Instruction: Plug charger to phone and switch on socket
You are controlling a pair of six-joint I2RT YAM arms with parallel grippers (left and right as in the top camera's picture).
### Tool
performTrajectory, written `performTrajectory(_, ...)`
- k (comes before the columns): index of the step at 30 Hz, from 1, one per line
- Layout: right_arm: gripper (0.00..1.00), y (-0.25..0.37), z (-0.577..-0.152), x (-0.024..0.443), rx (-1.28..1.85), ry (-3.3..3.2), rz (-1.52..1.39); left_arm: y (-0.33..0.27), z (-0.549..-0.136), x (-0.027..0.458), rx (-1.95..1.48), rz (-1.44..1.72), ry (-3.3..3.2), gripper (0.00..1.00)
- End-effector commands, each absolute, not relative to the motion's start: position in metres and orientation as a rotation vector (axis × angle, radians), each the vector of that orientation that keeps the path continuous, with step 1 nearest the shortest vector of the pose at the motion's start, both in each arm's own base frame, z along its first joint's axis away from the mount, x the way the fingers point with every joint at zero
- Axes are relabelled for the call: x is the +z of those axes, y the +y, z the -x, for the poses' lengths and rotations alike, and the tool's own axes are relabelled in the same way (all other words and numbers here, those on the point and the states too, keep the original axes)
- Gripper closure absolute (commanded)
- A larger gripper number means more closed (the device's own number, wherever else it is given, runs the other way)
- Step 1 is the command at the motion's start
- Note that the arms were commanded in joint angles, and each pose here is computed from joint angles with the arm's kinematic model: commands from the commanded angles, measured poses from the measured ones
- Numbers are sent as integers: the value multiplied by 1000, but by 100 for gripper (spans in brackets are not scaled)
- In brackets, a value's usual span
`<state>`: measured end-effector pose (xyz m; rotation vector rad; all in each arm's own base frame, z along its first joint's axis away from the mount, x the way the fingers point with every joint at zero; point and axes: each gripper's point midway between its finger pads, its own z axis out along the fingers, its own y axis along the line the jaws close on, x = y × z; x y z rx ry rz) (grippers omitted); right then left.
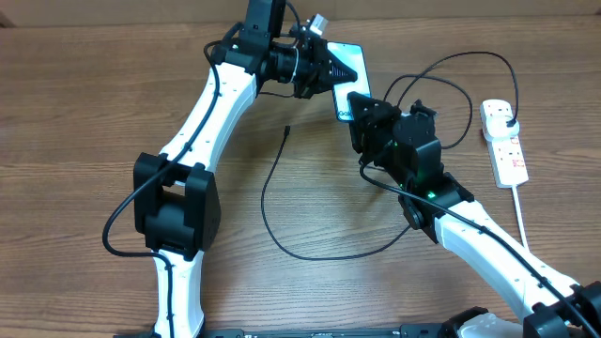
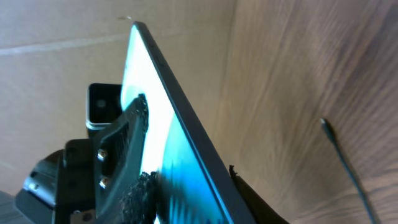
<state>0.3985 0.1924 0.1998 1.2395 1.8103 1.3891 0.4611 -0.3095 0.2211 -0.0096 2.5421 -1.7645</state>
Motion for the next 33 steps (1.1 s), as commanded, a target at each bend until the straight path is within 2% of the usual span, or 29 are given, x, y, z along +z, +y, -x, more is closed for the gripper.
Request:
performTrajectory(1, 65, 204, -387, 188, 1373, 1932, -1187, -283, -490, 227, -1620, -2, 2456, 96)
performTrajectory(6, 64, 209, -380, 180, 1312, 2031, -1041, -264, -499, 226, -1601, 36, 2442, 96)
performTrajectory(10, 56, 218, -370, 175, 1287, 2130, -857, -240, -505, 220, -1566, 64, 2450, 96)
performTrajectory(12, 47, 225, -361, 172, 1264, 2200, -683, -222, -504, 213, -1534, 73, 2472, 96)
performTrajectory(16, 22, 229, -347, 158, 1217, 2301, -531, -195, -497, 204, -1515, 49, 2500, 96)
performTrajectory(18, 17, 227, -341, 149, 1193, 2353, -540, -183, -492, 200, -1507, 38, 2516, 96)
performTrajectory(23, 15, 222, -328, 131, 1141, 2446, -572, -158, -481, 191, -1479, 27, 2556, 96)
performTrajectory(27, 18, 232, -316, 133, 1161, 2478, -312, -147, -465, 198, -1559, -115, 2495, 96)
performTrajectory(33, 18, 231, -307, 127, 1141, 2531, -253, -135, -447, 211, -1670, -205, 2403, 96)
